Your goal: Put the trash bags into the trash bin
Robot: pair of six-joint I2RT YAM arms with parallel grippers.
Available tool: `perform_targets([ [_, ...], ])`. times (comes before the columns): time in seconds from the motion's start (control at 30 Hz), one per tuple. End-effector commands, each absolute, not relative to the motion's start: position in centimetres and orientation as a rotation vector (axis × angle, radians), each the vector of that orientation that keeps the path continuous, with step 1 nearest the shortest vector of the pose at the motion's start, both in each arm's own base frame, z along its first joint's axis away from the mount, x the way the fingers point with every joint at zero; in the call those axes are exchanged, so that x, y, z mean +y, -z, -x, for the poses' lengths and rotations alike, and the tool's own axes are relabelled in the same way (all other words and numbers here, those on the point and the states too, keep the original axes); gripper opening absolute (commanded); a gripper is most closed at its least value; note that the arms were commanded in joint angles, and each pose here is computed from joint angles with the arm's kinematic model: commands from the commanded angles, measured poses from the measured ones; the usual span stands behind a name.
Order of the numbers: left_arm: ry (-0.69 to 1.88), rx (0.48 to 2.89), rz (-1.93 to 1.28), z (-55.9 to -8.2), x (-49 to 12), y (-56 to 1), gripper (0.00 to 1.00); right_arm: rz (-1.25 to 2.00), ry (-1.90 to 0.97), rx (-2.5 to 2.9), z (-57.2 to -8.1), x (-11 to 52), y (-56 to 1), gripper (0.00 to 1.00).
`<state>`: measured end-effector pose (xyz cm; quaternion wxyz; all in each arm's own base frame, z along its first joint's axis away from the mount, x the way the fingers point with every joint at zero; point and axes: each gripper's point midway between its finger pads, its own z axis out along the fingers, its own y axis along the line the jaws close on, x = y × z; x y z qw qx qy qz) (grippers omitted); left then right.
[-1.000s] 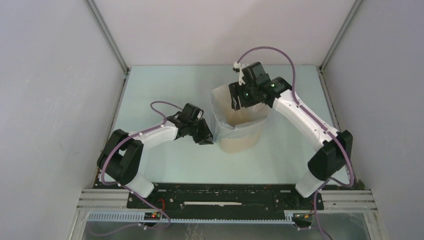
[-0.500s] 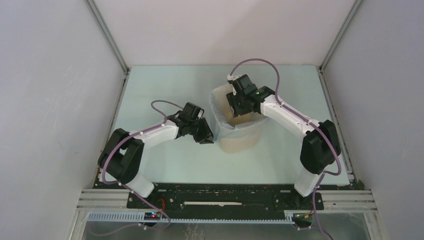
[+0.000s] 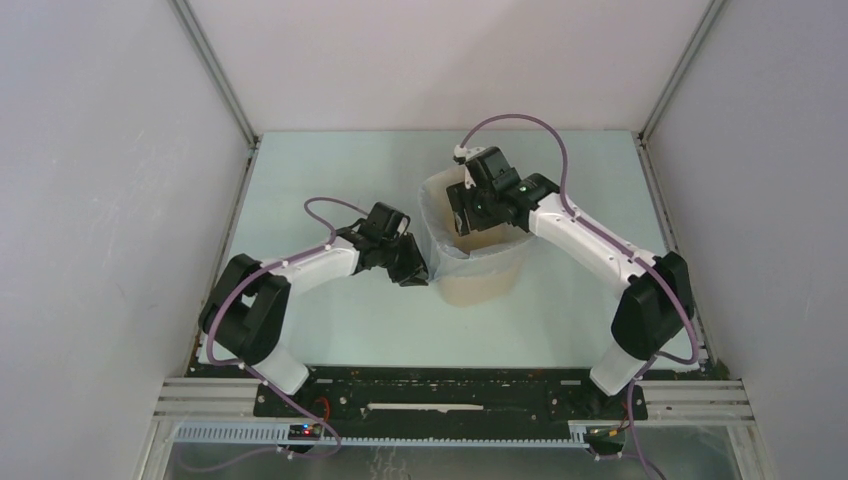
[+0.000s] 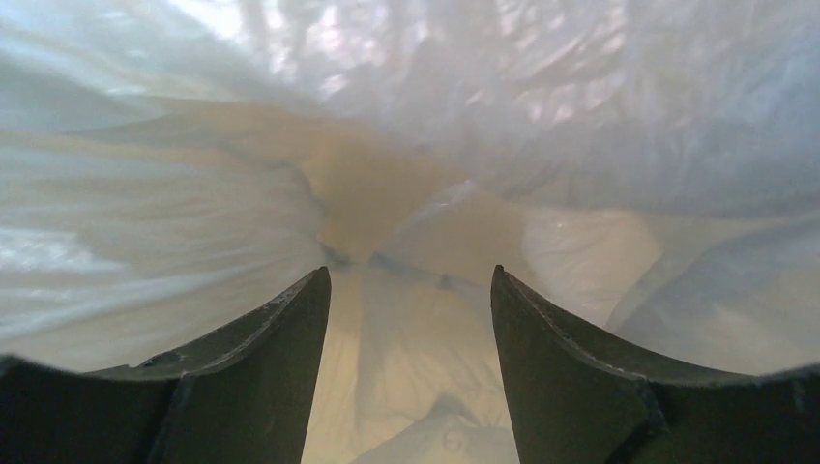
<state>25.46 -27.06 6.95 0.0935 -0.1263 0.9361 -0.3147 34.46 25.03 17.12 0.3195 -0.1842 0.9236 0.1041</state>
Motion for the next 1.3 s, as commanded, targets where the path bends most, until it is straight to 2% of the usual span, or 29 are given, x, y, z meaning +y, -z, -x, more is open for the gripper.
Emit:
perform_targets([
  [0.0,0.954,2.742,0.311,-26.4,-27.9,-8.2,0.29,0.455,-0.451,2.425,-32.7,27.5,-18.1,0.71],
  [0.2,0.965,2.727,0.311,-26.7,-28.1,-8.8,0.29,0.523,-0.535,2.409,-31.2,30.7,-18.4,0.76],
  [0.37,0.956,2.717,0.302,-27.0,-28.1,-9.1,0.3,0.451,-0.487,2.412,-32.7,27.9,-19.3,0.78],
  [0.43,0.942,2.71,0.293,-27.0,-27.8,-9.3,0.34,0.407,-0.474,2.405,-33.5,26.1,-19.9,0.78],
  [0.63,0.906,2.683,0.286,-26.7,-26.9,-10.0,0.55,0.354,-0.448,2.402,-34.2,23.6,-21.0,0.8],
  [0.77,0.861,2.635,0.285,-26.2,-25.6,-11.3,0.6,0.371,-0.357,2.403,-34.3,22.4,-21.0,0.79],
  [0.87,0.827,2.559,0.279,-25.6,-24.0,-13.5,0.66,0.409,-0.304,2.372,-34.1,22.2,-22.4,0.81],
  [1.03,0.793,2.411,0.294,-23.7,-20.7,-18.4,0.74,0.434,-0.387,2.296,-32.7,23.4,-27.8,0.84],
  [1.2,0.817,2.139,0.3,-22.3,-17.3,-27.5,0.89,0.43,-0.463,2.186,-29.9,22.4,-34.2,0.89],
  [1.27,0.819,2.007,0.289,-21.7,-15.8,-32.4,0.95,0.415,-0.481,2.134,-28.4,21.1,-36.8,0.97],
])
